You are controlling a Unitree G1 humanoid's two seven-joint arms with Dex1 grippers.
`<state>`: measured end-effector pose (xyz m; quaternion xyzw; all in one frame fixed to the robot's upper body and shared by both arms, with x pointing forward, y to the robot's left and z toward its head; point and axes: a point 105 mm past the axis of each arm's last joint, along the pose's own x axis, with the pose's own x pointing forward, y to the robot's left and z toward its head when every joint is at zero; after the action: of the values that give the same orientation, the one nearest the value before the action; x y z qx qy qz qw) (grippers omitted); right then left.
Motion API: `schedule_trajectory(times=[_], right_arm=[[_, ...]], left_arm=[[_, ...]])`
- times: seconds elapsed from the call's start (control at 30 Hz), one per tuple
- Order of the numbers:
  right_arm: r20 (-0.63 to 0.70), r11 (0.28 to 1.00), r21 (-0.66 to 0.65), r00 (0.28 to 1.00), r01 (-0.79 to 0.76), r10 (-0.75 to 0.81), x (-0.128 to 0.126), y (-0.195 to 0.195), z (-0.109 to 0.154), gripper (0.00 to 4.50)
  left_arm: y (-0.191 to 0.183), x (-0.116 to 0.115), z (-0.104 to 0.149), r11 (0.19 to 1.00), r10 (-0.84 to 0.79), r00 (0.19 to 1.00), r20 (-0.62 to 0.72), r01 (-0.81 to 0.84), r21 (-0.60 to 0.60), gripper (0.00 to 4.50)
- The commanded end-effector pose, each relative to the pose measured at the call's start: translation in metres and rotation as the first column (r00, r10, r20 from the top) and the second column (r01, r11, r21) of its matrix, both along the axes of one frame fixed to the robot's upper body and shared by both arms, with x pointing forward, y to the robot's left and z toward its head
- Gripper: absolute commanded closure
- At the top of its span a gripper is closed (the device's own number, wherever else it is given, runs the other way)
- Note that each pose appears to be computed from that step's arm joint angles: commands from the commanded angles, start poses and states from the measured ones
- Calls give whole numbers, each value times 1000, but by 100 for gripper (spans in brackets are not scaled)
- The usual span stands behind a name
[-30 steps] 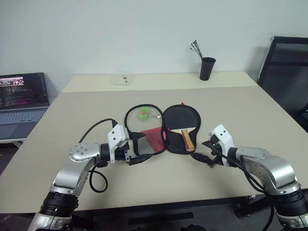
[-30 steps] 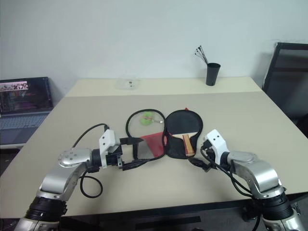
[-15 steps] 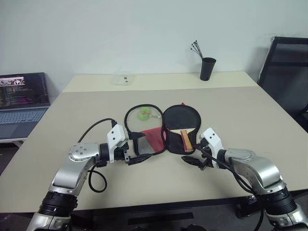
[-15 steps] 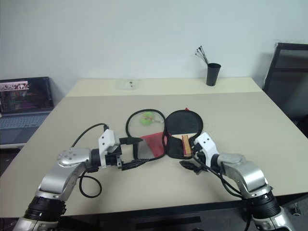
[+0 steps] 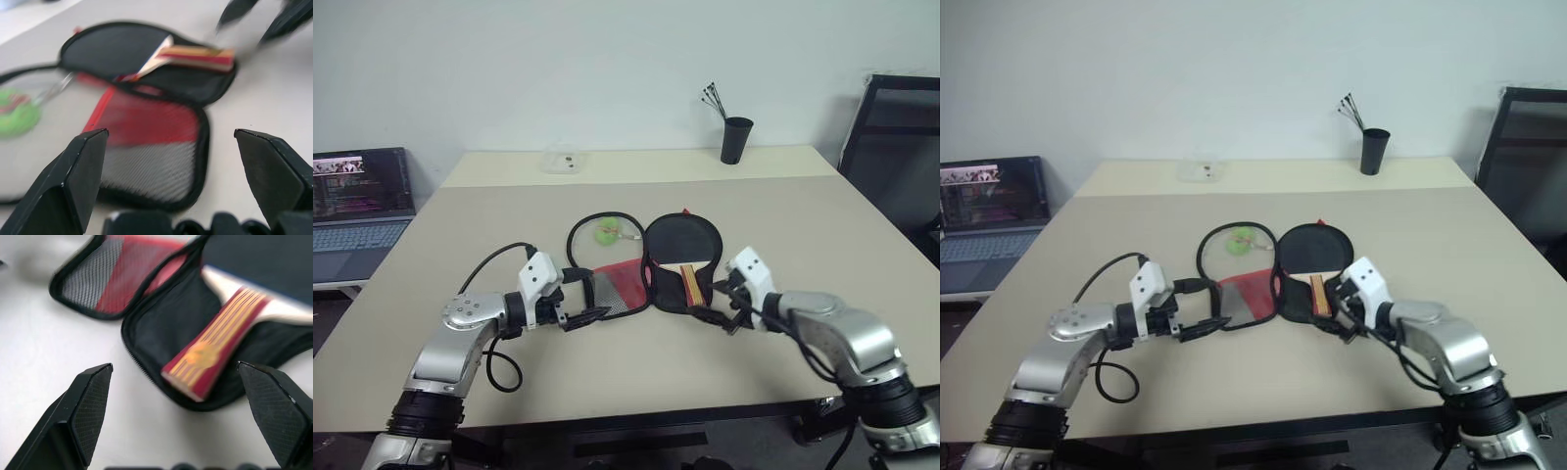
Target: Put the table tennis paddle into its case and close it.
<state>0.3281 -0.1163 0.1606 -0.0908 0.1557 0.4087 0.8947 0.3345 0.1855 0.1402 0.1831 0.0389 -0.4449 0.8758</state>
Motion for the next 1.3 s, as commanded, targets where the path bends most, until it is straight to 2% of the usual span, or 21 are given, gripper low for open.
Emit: schedule_trajectory(times=[0.03, 0.17, 0.37, 0.4, 0.57, 0.8, 0.87, 1.0, 1.13, 1.2, 1.3], right_arm=[[106, 995, 27, 990, -97, 93, -13, 3, 44, 0], [136, 991, 9, 982, -134, 132, -17, 3, 58, 0], [152, 991, 15, 979, -137, 133, -15, 7, 62, 0], [152, 990, 16, 979, -137, 133, -15, 7, 62, 0], [151, 990, 17, 979, -138, 133, -17, 8, 60, 0], [151, 992, 18, 981, -127, 123, -18, 7, 58, 0], [149, 993, 16, 982, -120, 116, -19, 4, 58, 0], [144, 996, -3, 986, -86, 86, -20, -8, 57, 0], [139, 998, -17, 988, -60, 62, -21, -17, 56, 0], [135, 999, -25, 990, -39, 42, -23, -24, 55, 0], [133, 999, -29, 991, -15, 19, -25, -30, 54, 0]], left_arm=[[34, 20, 9, 983, 162, 984, 80, -168, 72, 63], [53, 38, -5, 952, 275, 960, 59, -281, 124, 201], [47, 58, -19, 945, 312, 950, -5, -309, 104, 429], [43, 60, -21, 948, 304, 953, -12, -301, 104, 449], [26, 71, -28, 957, 269, 963, -16, -265, 119, 449], [-3, 84, -29, 974, 213, 977, -16, -211, 82, 449], [-17, 88, -16, 983, 175, 984, 18, -176, 48, 449], [-54, 95, 37, 998, 62, 985, 158, -62, -4, 449], [-85, 94, 72, 999, -34, 970, 240, 42, -28, 449], [-109, 93, 80, 994, -95, 963, 251, 104, -23, 449], [-132, 93, 72, 988, -150, 959, 241, 151, 17, 449]])
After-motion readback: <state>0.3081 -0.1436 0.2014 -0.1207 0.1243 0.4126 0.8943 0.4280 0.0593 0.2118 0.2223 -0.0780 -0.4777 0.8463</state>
